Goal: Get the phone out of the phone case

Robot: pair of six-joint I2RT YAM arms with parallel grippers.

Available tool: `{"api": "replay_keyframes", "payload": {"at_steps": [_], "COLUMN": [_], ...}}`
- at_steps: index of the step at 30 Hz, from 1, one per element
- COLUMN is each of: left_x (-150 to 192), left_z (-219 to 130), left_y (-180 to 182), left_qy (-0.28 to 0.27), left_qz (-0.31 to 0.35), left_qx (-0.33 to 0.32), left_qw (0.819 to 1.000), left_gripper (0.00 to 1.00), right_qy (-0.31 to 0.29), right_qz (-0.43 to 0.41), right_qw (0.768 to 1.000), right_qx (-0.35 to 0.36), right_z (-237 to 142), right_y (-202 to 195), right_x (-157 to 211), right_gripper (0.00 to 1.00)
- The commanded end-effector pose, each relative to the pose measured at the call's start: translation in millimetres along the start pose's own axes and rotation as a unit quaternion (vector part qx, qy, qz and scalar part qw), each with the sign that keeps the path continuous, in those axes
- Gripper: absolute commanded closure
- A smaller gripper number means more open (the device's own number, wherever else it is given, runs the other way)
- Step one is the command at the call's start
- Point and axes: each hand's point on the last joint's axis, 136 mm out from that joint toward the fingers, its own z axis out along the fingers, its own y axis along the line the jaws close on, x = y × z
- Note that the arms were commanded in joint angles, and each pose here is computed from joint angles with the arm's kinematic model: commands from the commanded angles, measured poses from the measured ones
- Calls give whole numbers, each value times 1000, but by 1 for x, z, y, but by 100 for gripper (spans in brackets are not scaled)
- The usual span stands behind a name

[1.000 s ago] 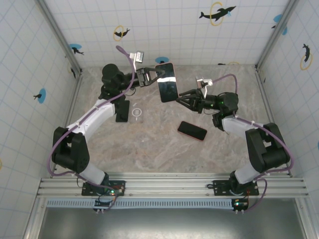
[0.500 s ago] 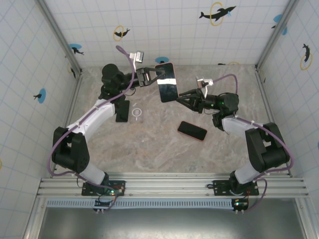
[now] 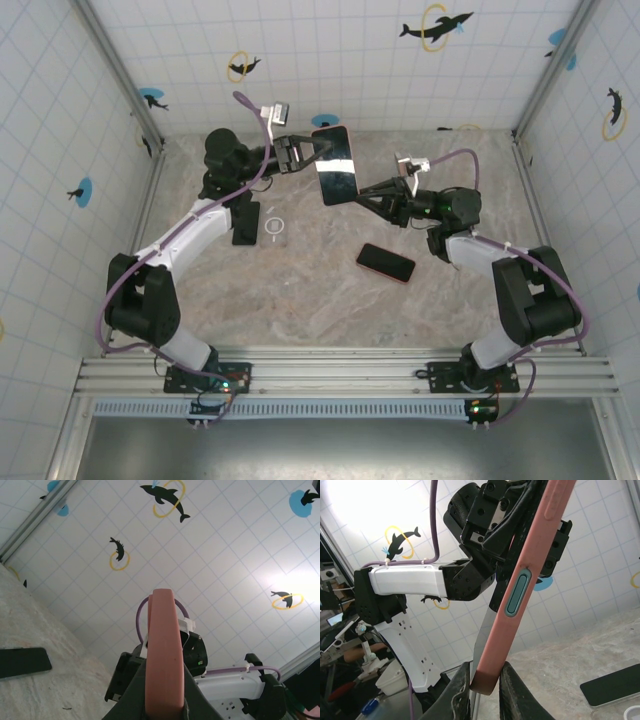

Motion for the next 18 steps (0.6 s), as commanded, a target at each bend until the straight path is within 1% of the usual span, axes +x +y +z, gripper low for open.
{"api": "replay_keyframes", "payload": {"at_steps": [1, 6, 11, 16, 18], "left_x": [-12, -10, -8, -3, -1], "left_z": [1, -1, -3, 1, 2], "left_y": [-22, -34, -46, -54, -55], "left_qy": [-6, -5, 4, 17, 22], "left_qz": [27, 18, 12, 8, 4], "left_qx": [30, 46, 60, 70, 75], "left_qw": [999, 999, 998, 997, 997], "left_gripper": [100, 100, 100, 100, 100], "right_qy": [6, 27, 67, 85, 91], "right_qz": [-31, -34, -46, -59, -58], "right_qw": [999, 999, 996, 994, 993], "right_qx": [-13, 13, 48, 40, 47], "right_z": [-1, -2, -7, -6, -7], "right_y": [7, -8, -26, -26, -32], "right_x": [1, 12, 32, 40, 42], "right_gripper": [82, 85, 85, 85, 85]}}
